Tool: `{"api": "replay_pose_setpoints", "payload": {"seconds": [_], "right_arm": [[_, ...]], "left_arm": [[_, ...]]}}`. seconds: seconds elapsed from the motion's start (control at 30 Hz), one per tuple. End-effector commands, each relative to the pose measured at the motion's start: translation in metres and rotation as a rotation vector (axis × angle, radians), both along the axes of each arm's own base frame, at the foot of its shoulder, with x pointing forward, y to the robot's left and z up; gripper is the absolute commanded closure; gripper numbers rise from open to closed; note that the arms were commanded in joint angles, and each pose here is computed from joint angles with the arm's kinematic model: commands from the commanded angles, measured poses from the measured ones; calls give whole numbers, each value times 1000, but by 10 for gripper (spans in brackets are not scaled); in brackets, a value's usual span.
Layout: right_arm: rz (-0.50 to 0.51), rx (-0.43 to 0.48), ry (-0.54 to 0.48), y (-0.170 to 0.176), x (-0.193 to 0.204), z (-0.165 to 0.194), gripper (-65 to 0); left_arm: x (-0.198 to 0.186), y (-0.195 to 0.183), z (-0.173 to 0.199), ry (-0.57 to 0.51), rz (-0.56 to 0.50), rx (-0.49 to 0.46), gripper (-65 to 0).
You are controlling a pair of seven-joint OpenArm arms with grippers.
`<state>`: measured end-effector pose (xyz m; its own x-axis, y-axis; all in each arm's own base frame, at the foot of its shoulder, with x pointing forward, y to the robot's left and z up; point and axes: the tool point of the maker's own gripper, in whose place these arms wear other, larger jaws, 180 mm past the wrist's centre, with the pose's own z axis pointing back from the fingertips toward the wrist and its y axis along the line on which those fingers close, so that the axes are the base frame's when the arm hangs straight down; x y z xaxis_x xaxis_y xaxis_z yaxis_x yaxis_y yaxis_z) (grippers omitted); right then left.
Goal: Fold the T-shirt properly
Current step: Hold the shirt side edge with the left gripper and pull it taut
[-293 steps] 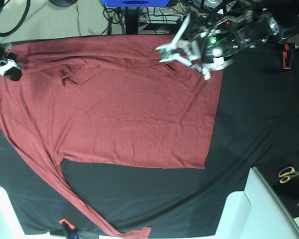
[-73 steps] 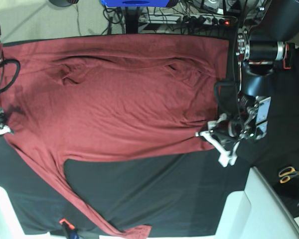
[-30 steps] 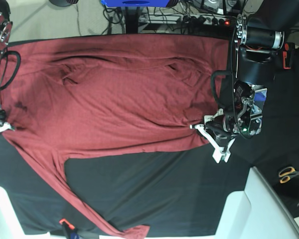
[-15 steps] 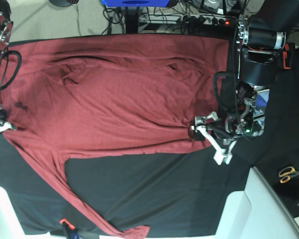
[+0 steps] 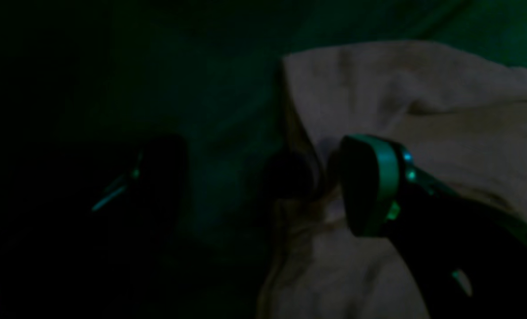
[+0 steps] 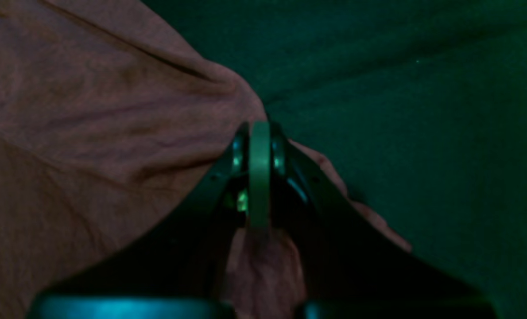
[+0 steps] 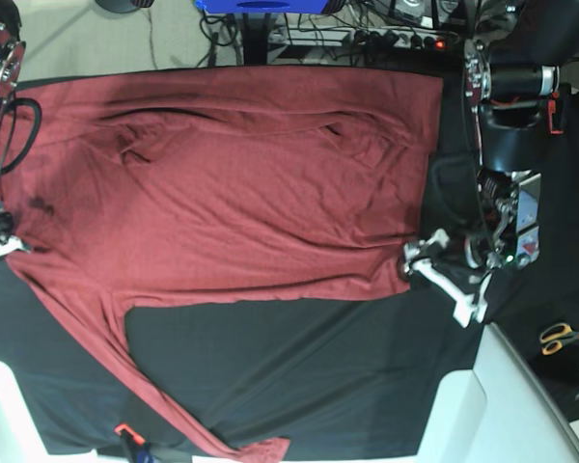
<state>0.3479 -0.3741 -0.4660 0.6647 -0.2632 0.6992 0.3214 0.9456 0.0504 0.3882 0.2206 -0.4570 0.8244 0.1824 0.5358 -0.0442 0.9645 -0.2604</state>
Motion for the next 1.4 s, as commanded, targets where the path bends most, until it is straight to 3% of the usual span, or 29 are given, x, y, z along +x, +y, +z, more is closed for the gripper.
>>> {"api": "replay_pose_setpoints", "payload": {"seconds": [0.0,0.37,0.87,1.07,1.1,1.17,1.37], "right_arm": [[-8,-32,-60,-14,15,22,-2],[-10,-37,-60,-17,14,23,-2],[-9,-38,-61,-17,14,24,-2],[-9,-38,-61,-17,14,24,-2],[-9,-38,-61,-17,14,24,-2],[-10,-40,-61,-18,14,24,-2],[-10,-40,-61,-18,14,24,-2]], "left_arm": [[21,2,21,-83,11,-6,-527],[21,2,-10,-80,103,-58,-525],[51,-27,10,-145,89,-106,-525],[49,-29,-8,-134,147,-132,-520],[48,-28,-11,-134,154,-133,-507],[49,-27,-10,-148,162,-132,-418],[53,-26,-7,-161,166,-132,-41]]}}
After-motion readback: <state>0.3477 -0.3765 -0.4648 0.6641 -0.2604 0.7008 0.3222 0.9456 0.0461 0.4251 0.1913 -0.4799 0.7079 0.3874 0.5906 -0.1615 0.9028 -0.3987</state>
